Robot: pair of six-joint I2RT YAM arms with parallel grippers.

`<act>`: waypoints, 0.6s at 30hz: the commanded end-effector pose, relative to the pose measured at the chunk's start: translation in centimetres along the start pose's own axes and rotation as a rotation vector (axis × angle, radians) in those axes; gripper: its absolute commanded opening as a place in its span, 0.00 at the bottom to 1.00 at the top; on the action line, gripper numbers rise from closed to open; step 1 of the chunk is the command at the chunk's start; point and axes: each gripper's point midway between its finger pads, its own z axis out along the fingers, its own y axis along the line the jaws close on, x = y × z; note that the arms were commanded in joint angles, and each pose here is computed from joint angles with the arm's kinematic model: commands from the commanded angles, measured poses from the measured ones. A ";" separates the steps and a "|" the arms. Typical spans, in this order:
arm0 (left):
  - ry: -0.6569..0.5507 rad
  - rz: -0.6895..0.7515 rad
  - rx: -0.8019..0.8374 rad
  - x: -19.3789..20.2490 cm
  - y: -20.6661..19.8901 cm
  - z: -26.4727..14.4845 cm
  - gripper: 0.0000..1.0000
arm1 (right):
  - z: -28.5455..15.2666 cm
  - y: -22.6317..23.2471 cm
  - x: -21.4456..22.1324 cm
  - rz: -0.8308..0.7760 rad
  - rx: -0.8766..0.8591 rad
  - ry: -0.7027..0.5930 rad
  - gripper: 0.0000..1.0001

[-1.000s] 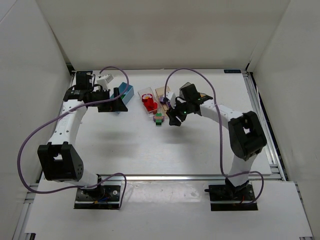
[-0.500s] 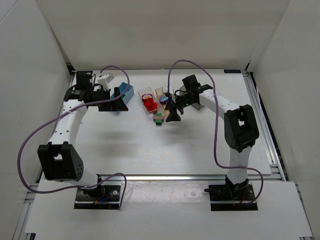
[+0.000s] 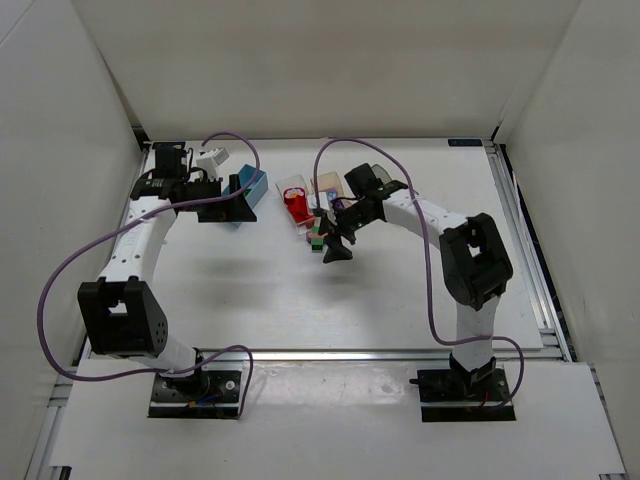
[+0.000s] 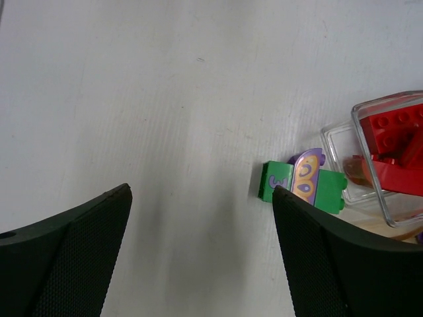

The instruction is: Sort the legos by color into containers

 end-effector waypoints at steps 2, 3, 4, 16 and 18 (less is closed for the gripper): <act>-0.027 0.029 0.000 -0.7 -0.3 -0.3 1.00 | 0.4 -2.1 0.0 -0.019 0.073 0.028 0.90; -0.027 0.029 -0.002 -0.8 -0.3 -0.3 0.99 | 0.5 -2.6 0.0 -0.025 0.092 0.029 0.90; -0.027 0.029 -0.002 -0.8 -0.3 -0.3 0.99 | 0.7 -2.9 0.4 -0.021 0.099 0.037 0.91; -0.019 0.028 -0.020 -1.0 0.4 0.1 1.00 | 2.5 -5.1 2.2 0.036 0.118 0.078 0.97; -0.017 0.028 -0.023 -0.9 0.5 0.2 0.99 | 2.6 -5.6 2.2 0.037 0.130 0.080 0.98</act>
